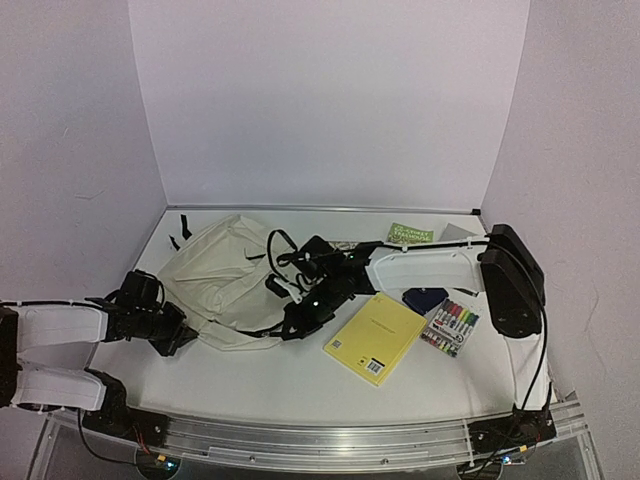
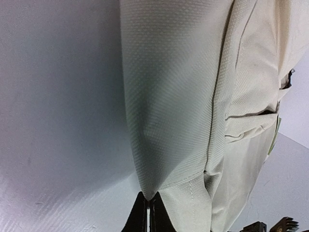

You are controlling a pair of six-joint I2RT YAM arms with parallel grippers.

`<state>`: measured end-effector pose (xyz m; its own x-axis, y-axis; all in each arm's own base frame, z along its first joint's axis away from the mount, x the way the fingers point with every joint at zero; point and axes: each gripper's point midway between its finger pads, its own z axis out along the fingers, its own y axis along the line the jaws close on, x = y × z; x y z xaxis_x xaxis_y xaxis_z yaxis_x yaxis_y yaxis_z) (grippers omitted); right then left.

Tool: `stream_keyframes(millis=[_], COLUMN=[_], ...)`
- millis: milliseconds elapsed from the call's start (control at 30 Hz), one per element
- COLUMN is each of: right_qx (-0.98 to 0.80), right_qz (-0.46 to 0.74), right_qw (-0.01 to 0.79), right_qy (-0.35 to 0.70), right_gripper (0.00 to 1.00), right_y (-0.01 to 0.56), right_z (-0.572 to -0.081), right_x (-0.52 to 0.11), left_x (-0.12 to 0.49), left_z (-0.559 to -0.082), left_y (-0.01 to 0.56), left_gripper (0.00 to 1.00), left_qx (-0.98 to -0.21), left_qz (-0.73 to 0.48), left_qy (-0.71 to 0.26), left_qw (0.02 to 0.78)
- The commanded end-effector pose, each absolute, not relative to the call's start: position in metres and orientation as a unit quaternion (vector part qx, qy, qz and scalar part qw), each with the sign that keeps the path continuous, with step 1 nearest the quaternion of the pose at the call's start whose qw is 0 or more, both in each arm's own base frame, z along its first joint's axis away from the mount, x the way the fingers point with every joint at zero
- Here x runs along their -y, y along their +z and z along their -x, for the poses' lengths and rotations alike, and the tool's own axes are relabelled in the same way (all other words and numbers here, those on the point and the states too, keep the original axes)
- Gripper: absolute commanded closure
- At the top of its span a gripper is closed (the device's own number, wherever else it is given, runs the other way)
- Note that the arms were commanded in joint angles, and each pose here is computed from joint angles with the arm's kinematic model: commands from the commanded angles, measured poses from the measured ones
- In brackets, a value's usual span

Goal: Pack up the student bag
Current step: Unzip the student bag at the center of the board.

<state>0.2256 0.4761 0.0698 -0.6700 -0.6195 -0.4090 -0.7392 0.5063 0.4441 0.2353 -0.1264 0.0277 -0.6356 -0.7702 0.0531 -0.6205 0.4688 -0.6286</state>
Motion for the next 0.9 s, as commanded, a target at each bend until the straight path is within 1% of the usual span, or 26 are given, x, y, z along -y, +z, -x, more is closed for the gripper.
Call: stream_keyframes(millis=[0,133,233,367,467,533,567,600,700,733,800,867], right_qx=[-0.865,-0.878,-0.879,-0.863,-0.838,-0.825,-0.820,-0.817,-0.817,-0.817,-0.817,-0.820], right_qz=[0.387,0.372,0.371,0.374,0.403,0.414,0.414,0.415,0.411,0.410,0.408,0.402], right_qw=[0.125,0.126,0.122,0.114,0.117,0.111,0.109,0.108,0.114,0.117,0.118,0.114], right_qy=[0.292,0.274,0.275,0.321,0.349,0.369,0.379,0.385,0.390,0.389,0.390,0.391], right_gripper=[1.00,1.00,1.00,1.00,1.00,1.00,1.00,1.00,1.00,1.00,1.00,1.00], right_y=[0.084,0.074,0.073,0.090,0.109,0.121,0.127,0.131,0.133,0.133,0.132,0.129], right_z=[-0.246,-0.263,-0.262,-0.245,-0.218,-0.202,-0.198,-0.196,-0.203,-0.206,-0.209,-0.214], right_x=[-0.450,-0.423,-0.415,-0.428,-0.450,-0.465,-0.472,-0.478,-0.490,-0.493,-0.499,-0.502], left_x=[0.101,0.083,0.079,0.077,0.075,0.076,0.077,0.078,0.080,0.080,0.088,0.100], left_z=[-0.250,-0.250,-0.254,-0.272,-0.288,-0.300,-0.302,-0.302,-0.291,-0.285,-0.272,-0.262], left_y=[0.047,0.055,0.056,0.061,0.069,0.090,0.103,0.117,0.161,0.174,0.191,0.195], left_gripper=[1.00,1.00,1.00,1.00,1.00,0.98,0.92,0.83,0.44,0.33,0.24,0.20], left_qx=[-0.842,-0.842,-0.844,-0.858,-0.874,-0.886,-0.889,-0.891,-0.891,-0.891,-0.890,-0.888], left_qz=[0.423,0.430,0.427,0.400,0.370,0.333,0.313,0.294,0.231,0.211,0.169,0.139], left_qy=[-0.299,-0.282,-0.284,-0.283,-0.274,-0.272,-0.274,-0.276,-0.285,-0.287,-0.304,-0.331], left_qw=[0.152,0.161,0.157,0.155,0.155,0.176,0.190,0.208,0.267,0.282,0.295,0.288])
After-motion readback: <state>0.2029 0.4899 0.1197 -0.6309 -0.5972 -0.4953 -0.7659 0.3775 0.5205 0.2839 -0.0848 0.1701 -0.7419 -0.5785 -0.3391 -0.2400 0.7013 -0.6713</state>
